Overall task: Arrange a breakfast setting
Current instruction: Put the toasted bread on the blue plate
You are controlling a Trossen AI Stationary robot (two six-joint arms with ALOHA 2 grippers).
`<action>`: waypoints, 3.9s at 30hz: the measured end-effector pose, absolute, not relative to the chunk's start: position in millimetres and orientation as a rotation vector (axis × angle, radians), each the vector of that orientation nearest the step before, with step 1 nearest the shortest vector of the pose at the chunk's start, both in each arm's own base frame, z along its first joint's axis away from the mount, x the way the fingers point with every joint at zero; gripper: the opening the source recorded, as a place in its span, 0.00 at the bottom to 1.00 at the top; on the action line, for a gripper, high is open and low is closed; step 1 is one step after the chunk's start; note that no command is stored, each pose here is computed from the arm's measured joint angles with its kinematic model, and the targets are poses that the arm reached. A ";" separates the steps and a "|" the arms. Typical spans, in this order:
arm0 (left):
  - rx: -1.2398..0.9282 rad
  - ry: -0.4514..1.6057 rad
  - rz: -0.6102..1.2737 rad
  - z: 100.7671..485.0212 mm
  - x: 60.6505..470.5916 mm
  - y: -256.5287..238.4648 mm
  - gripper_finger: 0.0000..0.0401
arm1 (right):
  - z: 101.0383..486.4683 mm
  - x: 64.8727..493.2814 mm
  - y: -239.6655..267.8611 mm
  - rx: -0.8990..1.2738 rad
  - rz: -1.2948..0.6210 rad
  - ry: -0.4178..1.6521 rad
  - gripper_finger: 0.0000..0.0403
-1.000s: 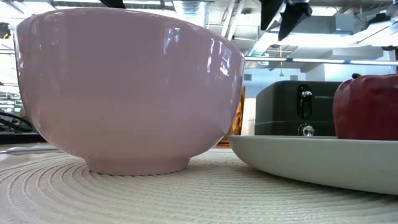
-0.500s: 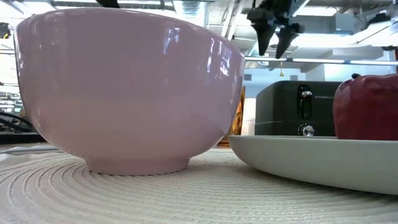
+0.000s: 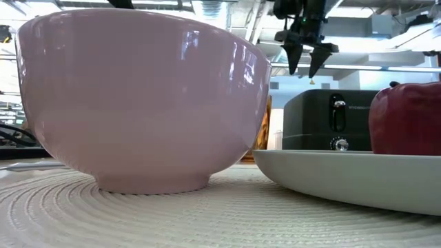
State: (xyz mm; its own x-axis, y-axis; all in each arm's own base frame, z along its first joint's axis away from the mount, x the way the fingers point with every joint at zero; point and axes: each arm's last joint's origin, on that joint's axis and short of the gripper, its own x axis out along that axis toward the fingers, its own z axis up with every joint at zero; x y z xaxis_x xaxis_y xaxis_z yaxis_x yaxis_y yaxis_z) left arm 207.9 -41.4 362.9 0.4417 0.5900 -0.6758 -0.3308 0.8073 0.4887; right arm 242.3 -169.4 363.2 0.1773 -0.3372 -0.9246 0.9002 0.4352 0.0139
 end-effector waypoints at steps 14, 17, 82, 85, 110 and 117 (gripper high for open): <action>-0.072 0.717 0.701 368.9 220.4 -43.9 0.35 | 363.5 231.5 -183.3 0.679 -0.981 1.045 0.78; -0.098 0.692 0.703 370.0 222.1 -44.4 0.35 | 363.1 228.6 -188.0 0.674 -0.985 1.044 0.76; 0.155 0.732 0.988 374.5 226.0 16.9 0.35 | 322.0 244.9 -201.9 0.861 -1.083 0.981 0.30; 0.155 0.731 0.988 374.5 225.9 17.0 0.35 | 321.1 245.7 -202.4 0.861 -1.082 0.982 0.29; 0.140 0.741 0.965 373.9 226.3 16.5 0.35 | 274.3 260.3 -226.9 0.853 -1.142 1.171 0.32; 0.139 0.741 0.965 374.0 226.2 16.5 0.35 | 275.2 259.2 -227.2 0.854 -1.138 1.164 0.29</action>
